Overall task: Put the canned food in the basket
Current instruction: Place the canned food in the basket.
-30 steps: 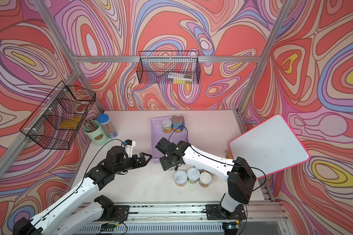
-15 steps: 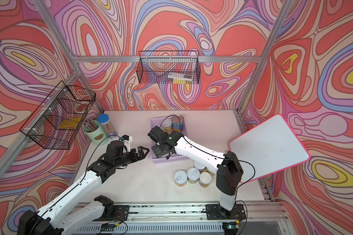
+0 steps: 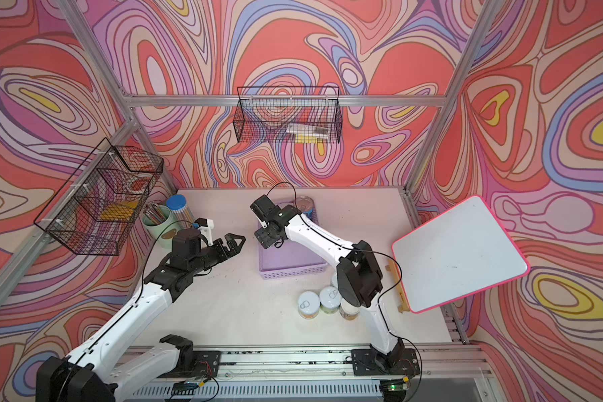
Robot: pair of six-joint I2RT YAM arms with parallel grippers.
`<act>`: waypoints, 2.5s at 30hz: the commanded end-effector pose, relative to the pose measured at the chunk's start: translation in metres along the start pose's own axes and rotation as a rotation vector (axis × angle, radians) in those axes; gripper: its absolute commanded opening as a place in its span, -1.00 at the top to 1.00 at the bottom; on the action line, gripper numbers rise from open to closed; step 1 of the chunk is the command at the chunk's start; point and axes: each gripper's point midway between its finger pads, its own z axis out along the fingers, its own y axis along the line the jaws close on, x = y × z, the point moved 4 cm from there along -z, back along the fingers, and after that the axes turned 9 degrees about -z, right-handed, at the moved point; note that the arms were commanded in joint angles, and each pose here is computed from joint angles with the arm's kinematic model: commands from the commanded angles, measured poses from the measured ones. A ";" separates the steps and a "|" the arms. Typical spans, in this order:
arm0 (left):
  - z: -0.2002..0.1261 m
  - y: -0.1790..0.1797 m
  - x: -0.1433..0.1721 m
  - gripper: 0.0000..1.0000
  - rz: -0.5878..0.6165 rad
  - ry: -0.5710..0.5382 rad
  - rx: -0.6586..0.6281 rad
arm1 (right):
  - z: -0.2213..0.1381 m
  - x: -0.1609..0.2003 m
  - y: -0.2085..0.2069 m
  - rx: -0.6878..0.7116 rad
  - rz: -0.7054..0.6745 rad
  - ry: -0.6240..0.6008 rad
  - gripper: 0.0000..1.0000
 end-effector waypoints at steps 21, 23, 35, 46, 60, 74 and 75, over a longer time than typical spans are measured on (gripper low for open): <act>0.032 -0.005 -0.047 -0.98 -0.101 0.058 0.127 | 0.068 -0.057 -0.046 0.072 -0.257 -0.168 -0.21; 0.032 -0.002 -0.047 -0.98 -0.098 0.050 0.106 | 0.074 -0.060 -0.050 0.106 -0.273 -0.165 -0.21; 0.028 0.006 -0.040 -0.98 -0.077 0.069 0.064 | 0.106 -0.065 -0.067 0.254 -0.323 -0.157 -0.29; 0.024 0.012 -0.035 -0.98 -0.079 0.065 0.044 | 0.119 -0.059 -0.068 0.264 -0.319 -0.132 -0.89; 0.007 0.016 -0.030 -0.97 -0.029 0.049 -0.009 | 0.072 -0.070 -0.051 0.158 -0.284 -0.200 -0.93; -0.021 -0.006 -0.011 -0.99 0.112 0.043 -0.050 | -0.031 -0.046 -0.032 0.026 -0.075 -0.317 -0.93; -0.021 -0.009 -0.010 -0.98 0.124 0.047 -0.054 | -0.034 -0.038 -0.030 0.018 -0.052 -0.316 -0.93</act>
